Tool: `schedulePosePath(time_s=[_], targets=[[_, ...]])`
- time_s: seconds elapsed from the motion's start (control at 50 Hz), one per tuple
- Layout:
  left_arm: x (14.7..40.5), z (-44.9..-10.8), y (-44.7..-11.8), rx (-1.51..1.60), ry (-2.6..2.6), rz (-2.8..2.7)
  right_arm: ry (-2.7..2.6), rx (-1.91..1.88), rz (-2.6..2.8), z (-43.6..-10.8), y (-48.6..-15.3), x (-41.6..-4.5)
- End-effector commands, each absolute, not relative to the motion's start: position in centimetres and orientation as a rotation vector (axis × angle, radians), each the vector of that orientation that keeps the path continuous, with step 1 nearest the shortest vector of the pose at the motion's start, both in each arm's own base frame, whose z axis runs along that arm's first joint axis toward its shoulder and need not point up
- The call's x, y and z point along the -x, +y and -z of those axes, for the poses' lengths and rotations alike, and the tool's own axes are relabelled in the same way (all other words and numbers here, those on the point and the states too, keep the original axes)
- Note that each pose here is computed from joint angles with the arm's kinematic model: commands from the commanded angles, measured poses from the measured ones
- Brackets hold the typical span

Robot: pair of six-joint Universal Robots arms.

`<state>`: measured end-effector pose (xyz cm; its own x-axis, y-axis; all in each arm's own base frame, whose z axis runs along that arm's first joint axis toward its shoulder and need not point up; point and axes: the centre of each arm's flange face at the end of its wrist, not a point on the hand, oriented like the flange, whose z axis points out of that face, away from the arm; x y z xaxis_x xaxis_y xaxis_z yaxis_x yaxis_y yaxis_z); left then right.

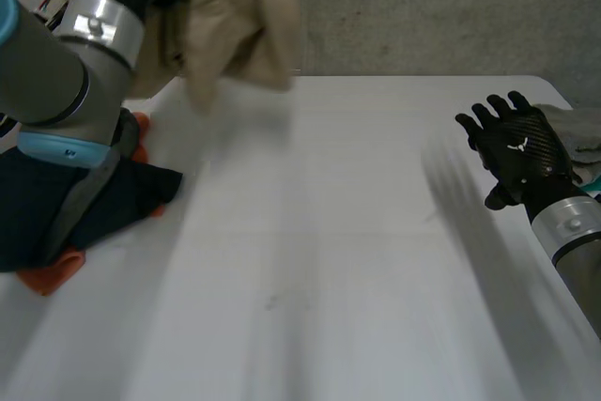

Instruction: Fold the laundry.

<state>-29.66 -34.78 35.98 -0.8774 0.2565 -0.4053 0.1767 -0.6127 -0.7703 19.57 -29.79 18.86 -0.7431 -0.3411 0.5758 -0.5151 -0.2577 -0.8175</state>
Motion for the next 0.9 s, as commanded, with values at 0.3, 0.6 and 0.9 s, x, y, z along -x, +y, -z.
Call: schedulePosePath(time_s=[0.3, 0.6, 0.9], targets=[[39.5, -14.9, -24.2, 1.036, -1.887, -1.765, -1.823, -0.834, -2.078, -21.1, -30.8, -17.0], [34.6, -21.4, -23.1, 0.867, -2.019, -1.937, -1.863, -0.817, -2.037, -21.0, -30.6, -16.8], [32.4, -14.9, -22.8, 0.917, -2.248, -1.742, -1.895, -0.825, -2.015, -20.4, -30.4, -16.7]])
